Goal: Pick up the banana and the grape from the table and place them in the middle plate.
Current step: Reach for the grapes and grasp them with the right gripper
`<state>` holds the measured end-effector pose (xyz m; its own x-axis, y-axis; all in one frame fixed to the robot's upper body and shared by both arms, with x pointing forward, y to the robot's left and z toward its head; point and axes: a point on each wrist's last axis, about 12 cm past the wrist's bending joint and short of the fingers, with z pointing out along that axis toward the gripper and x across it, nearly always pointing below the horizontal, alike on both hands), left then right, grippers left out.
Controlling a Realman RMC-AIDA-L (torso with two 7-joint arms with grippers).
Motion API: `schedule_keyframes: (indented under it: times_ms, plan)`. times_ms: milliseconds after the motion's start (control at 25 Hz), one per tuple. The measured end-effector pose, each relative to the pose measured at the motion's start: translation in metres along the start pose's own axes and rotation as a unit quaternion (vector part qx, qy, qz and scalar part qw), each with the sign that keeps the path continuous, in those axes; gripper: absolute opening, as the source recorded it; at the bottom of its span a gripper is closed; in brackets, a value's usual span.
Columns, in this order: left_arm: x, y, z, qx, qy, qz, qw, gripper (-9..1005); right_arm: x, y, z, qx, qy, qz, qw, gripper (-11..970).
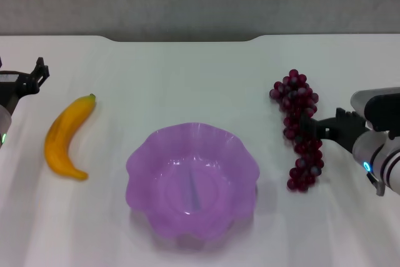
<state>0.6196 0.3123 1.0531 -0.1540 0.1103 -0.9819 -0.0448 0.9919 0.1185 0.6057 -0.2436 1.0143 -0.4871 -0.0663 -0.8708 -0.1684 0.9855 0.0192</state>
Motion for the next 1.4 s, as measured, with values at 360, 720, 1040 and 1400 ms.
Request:
schedule_keyframes:
  times_ms: [360, 720, 1040, 1400]
  plan:
    - [0.0, 0.0, 0.0, 0.0, 0.0, 0.0, 1.0, 888, 0.003, 0.008, 0.004, -0.013, 0.047, -0.033, 0.998, 861]
    - [0.0, -0.001, 0.0, 0.001, -0.001, 0.0, 1.0, 888, 0.01, 0.016, 0.002, -0.03, 0.056, -0.057, 0.996, 859]
    - [0.0, -0.001, 0.0, 0.001, -0.001, 0.0, 1.0, 888, 0.018, 0.017, 0.0, -0.032, 0.066, -0.059, 0.996, 857]
    - [-0.001, -0.002, 0.001, 0.002, -0.001, 0.0, 1.0, 888, 0.025, 0.015, -0.004, -0.03, 0.074, -0.051, 0.995, 855]
